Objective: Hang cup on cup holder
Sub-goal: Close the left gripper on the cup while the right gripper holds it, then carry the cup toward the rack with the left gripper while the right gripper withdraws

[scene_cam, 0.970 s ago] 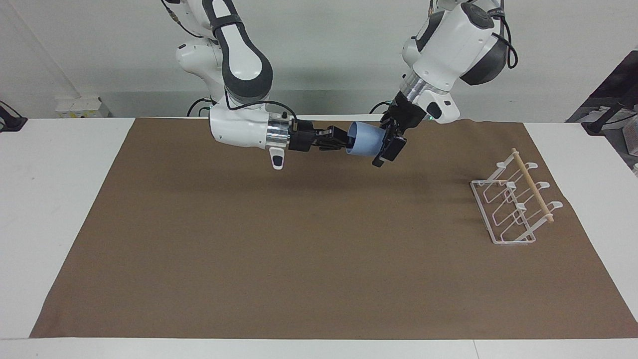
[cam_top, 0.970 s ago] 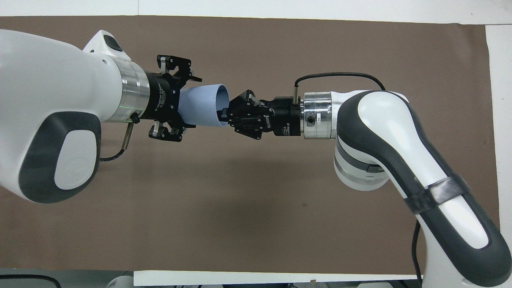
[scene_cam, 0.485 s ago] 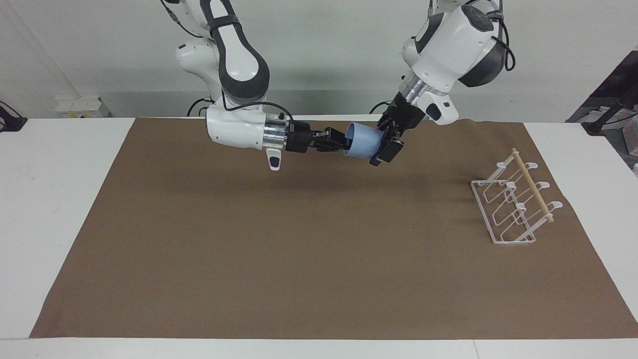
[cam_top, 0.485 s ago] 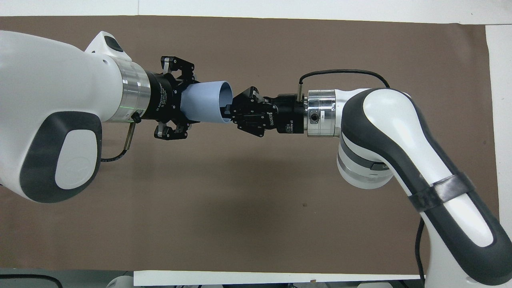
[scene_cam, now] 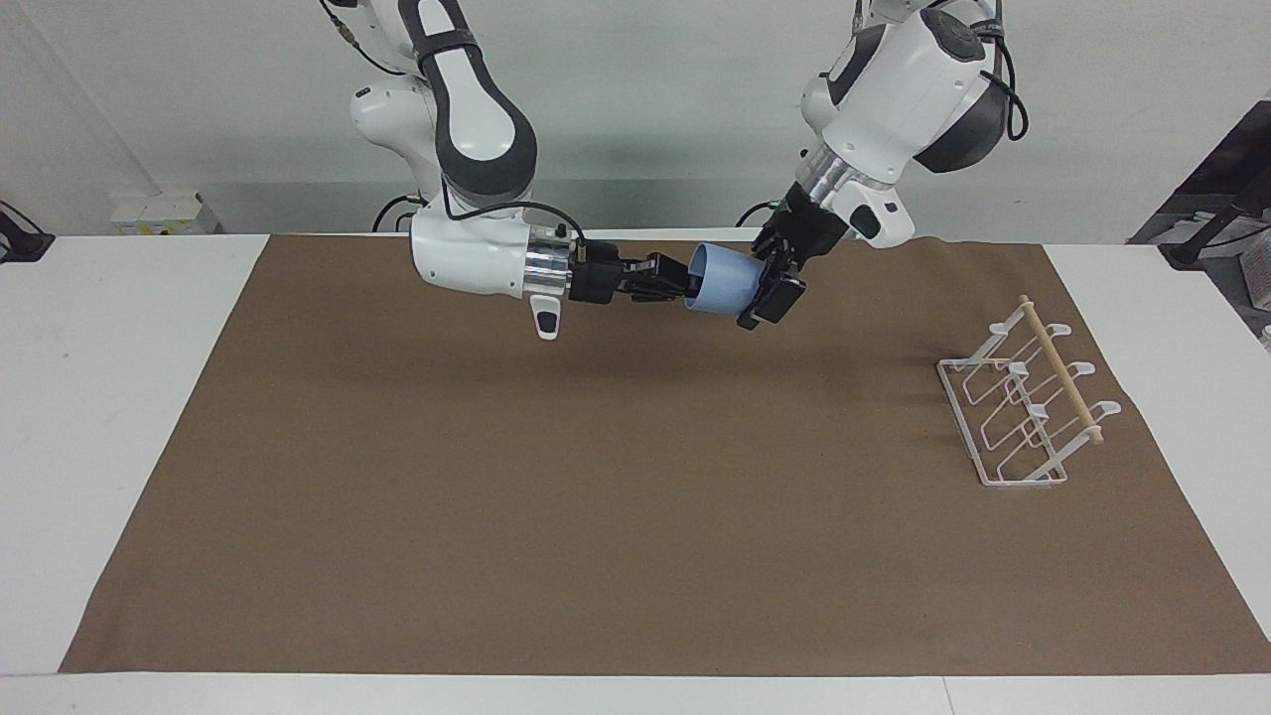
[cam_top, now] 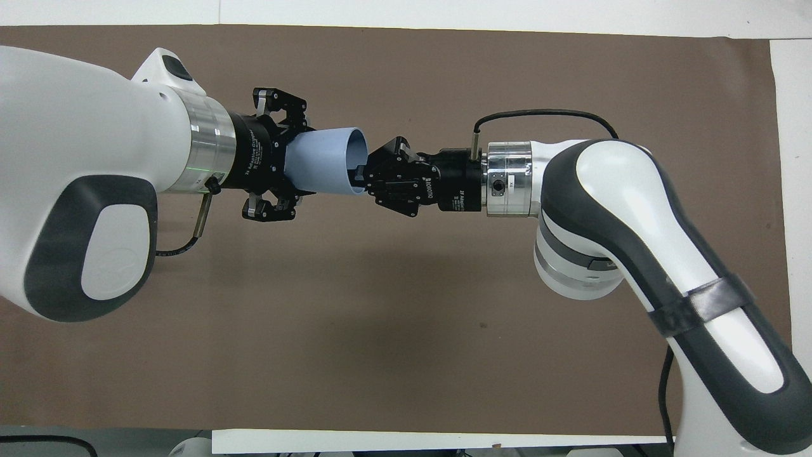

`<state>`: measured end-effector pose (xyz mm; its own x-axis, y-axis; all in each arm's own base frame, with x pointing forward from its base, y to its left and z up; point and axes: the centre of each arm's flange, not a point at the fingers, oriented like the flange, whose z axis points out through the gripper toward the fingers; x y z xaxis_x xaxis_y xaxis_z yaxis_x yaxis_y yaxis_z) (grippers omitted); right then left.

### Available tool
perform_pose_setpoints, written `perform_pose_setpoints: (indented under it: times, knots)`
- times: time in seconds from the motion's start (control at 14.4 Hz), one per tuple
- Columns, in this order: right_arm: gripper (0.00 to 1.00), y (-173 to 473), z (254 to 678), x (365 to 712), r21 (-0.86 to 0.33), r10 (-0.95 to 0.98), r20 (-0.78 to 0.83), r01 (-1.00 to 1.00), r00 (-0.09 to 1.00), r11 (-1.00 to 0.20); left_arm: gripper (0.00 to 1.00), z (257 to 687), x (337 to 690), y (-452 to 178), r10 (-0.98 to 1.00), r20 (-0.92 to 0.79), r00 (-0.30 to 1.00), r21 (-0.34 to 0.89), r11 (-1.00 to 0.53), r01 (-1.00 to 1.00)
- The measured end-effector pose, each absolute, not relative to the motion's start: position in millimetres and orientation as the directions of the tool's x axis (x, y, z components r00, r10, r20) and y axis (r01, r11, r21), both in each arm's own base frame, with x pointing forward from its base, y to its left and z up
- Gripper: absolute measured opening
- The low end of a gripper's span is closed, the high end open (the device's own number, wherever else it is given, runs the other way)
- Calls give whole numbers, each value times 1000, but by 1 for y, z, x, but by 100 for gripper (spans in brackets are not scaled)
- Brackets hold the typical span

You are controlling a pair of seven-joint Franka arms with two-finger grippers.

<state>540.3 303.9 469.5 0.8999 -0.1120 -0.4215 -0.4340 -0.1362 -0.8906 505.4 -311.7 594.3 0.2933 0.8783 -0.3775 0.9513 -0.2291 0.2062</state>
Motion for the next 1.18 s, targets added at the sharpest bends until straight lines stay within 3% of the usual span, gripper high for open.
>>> perform_pose_setpoints:
  times: [0.35,0.55,0.62,0.9,1.18]
  knots:
    - [62,299,469,543,-894,-123,-395,-411,911,-179,72,599,518,-283,895,-368,253,180,-198,963]
    - [94,277,475,554,-892,-135,-296,-324,946,-315,72,591,530,-248,933,-281,224,144,-189,971]
    - [100,267,478,558,-883,-137,-253,-286,958,-373,72,588,534,-233,949,-232,216,135,-188,973]
    - [100,233,475,569,-780,-121,-98,-152,988,-607,72,581,552,-174,979,11,201,131,-201,971]
    - [100,179,460,581,-539,-40,24,-21,999,-842,72,570,568,-113,938,263,225,107,-260,960]
